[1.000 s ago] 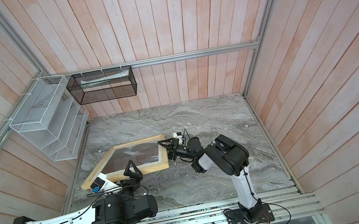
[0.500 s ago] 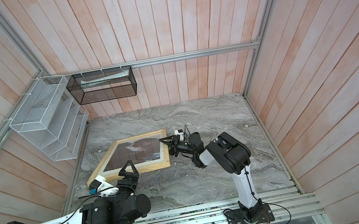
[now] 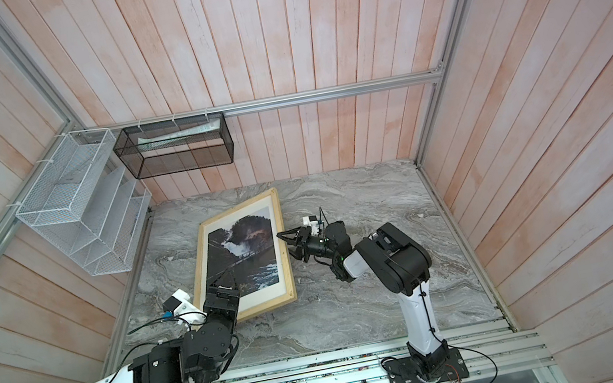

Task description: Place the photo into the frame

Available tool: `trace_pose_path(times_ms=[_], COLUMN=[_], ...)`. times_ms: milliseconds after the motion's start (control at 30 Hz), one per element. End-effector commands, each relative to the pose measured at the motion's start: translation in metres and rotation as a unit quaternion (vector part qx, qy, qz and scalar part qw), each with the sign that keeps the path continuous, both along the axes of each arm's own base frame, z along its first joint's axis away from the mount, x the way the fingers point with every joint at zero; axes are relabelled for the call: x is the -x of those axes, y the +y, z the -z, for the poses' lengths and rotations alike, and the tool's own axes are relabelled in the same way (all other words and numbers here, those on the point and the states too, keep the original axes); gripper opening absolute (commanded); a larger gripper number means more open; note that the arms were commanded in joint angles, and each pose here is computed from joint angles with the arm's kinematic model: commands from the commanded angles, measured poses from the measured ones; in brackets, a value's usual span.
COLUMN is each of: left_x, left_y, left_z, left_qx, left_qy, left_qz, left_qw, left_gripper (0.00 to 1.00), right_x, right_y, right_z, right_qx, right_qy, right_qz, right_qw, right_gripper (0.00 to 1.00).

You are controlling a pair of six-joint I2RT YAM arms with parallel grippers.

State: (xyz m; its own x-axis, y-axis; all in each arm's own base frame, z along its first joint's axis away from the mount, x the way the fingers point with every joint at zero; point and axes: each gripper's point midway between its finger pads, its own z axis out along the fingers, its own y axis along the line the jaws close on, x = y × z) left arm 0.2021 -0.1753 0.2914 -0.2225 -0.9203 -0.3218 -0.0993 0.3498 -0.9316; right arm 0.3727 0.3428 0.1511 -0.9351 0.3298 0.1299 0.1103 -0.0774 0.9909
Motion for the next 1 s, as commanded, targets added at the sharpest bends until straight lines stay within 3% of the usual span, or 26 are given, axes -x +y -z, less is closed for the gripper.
trace_pose_path(times_ms=[0,167,333,567,833,967], left_x=[-0.003,-0.012,-0.041,-0.09,-0.12,-0.127], left_y=[-0.005,-0.004,-0.03,-0.066,-0.086,-0.087], left_z=[-0.019,-0.02,-0.038,-0.027,-0.028,-0.026], left_qx=[-0.017,-0.035,-0.106,-0.196,-0.186,-0.232], left_qy=[-0.013,-0.013,-0.051,-0.035,-0.103,-0.11], left_qz=[0.018,0.032,0.123,0.246,0.371,0.394], left_qw=[1.0,0.999,0.985,0.948,0.904,0.883], left_gripper=[1.0,1.0,1.0,1.0,1.0,1.0], right_x=[-0.001,-0.001,-0.001,-0.004,-0.017,-0.021], right_y=[-0.008,-0.023,-0.022,-0.026,-0.042,-0.044], right_z=[-0.019,-0.002,0.012,0.03,0.04,0.047], right_qx=[-0.01,0.022,0.049,0.104,0.137,0.147], right_qy=[-0.059,-0.063,-0.075,-0.104,-0.118,-0.119], right_qz=[-0.013,-0.034,-0.071,-0.085,-0.076,-0.081], right_qw=[0.998,0.997,0.993,0.985,0.981,0.979], right_gripper=[0.44,0.43,0.43,0.47,0.41,0.36])
